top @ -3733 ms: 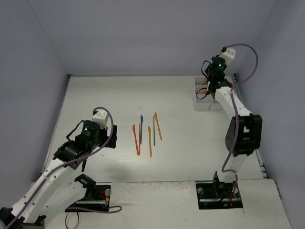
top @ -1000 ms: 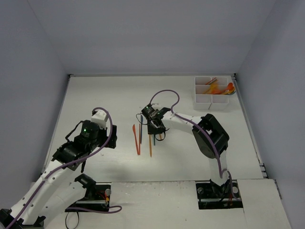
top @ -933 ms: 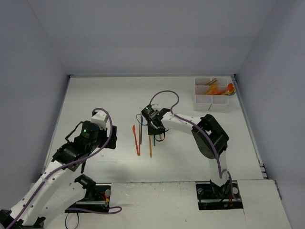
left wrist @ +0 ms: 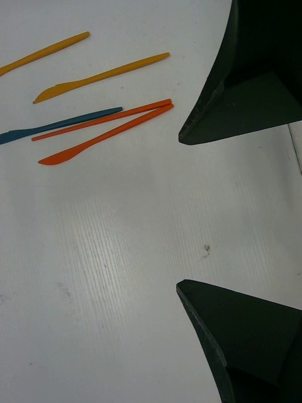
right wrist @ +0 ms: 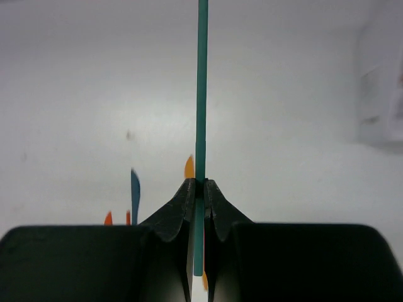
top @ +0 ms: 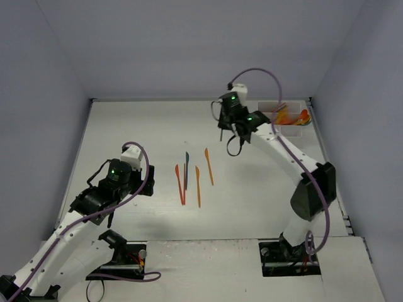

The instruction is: Sort the eating utensils into containers

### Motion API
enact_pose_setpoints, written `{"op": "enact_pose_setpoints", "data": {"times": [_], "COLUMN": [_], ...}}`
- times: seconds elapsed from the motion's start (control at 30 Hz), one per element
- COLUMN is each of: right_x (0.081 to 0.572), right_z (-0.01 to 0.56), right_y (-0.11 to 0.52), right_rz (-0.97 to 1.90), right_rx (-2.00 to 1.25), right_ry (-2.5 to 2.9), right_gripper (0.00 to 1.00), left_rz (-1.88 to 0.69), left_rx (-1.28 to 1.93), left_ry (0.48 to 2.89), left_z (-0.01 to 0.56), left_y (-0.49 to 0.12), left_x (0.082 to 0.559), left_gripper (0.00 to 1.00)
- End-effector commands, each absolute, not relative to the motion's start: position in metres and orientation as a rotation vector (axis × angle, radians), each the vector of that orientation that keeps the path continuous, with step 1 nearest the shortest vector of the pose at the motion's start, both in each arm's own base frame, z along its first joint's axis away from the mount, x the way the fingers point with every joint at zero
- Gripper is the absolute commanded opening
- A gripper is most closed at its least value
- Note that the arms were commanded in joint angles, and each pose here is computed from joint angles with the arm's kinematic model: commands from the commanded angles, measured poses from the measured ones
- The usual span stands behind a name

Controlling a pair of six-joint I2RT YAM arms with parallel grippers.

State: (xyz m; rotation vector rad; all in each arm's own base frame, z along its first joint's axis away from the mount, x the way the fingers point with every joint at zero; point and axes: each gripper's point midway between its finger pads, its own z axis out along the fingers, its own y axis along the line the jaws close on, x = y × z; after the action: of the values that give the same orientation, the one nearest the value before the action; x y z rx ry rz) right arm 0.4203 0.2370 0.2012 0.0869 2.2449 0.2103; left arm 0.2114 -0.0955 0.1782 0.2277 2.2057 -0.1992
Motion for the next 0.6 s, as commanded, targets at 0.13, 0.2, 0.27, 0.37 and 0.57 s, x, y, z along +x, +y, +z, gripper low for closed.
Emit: {"op": "enact_pose_setpoints", "data": {"times": [0.13,0.2,0.27,0.37,0.57], "right_x": [0.481,0.490,0.501,0.516,0.556], "right_z": [0.342,0.347,0.353,0.346,0.314], "right_y": [0.064,0.031,0.008,-0.011,-0.024], "right_rz": [0.031,-0.002,-0.011,-0.051,-0.075], "right_rx": [0.467,0.547,0.598,0.633,0.661], "right_ry": [1.712,1.644,1.560,1.527,1.512], "right_gripper": [0.00,0.00,0.00,0.00,0.00], "left_rz": [-0.207,-0.204,-0.203,-0.200,-0.199], "left_rx": [0.201,0.201,0.198,0.196,0.192], "left_ry": [2.157,2.159,2.160,2.159,2.158], "left_z": [0.194,0.193,0.193,0.193,0.193], "left_y": [-0.099,-0.099,-0.098,-0.098,-0.098], "left_x": [0.221,0.221,0.222,0.222,0.221], "left_gripper": [0.87,0.87,0.87,0.87,0.87]}}
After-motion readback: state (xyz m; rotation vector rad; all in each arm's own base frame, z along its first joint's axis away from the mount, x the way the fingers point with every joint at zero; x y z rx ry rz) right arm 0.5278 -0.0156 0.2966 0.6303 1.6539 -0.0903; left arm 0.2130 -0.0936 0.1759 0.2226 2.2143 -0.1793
